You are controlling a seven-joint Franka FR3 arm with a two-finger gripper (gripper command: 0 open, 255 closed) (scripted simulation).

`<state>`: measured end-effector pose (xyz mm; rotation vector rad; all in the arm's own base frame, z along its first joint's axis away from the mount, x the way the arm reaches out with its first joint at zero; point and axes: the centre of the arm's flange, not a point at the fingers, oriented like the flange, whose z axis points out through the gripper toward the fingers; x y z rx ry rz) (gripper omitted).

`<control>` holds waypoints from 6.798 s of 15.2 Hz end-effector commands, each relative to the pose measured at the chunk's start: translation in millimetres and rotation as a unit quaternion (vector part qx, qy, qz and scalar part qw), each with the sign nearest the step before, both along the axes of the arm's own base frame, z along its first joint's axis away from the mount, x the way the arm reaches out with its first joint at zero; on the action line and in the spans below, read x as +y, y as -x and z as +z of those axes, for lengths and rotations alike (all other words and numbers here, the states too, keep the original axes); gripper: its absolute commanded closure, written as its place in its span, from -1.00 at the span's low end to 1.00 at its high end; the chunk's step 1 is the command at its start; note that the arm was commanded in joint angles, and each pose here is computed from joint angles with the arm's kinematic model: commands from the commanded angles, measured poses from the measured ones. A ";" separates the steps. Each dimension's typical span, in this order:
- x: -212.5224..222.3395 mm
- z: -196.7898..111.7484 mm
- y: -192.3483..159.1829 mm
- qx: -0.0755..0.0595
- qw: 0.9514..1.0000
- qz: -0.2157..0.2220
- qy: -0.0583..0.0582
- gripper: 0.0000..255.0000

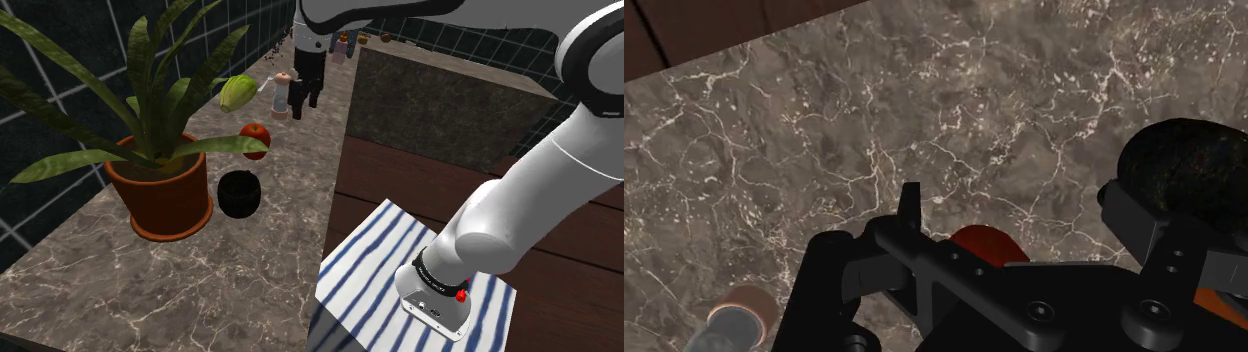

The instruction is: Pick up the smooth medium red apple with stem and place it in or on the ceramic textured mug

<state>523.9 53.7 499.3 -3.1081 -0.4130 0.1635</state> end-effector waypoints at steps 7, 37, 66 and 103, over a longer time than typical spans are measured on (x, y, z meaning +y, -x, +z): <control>41.4 -32.8 -95.2 0.003 0.999 0.051 0.010 -1.00; 59.9 -83.7 -132.6 0.004 0.997 0.073 0.015 1.00; 59.9 69.4 -132.6 0.004 0.997 0.073 0.015 1.00; 216.6 79.2 12.9 0.004 0.997 0.073 0.015 1.00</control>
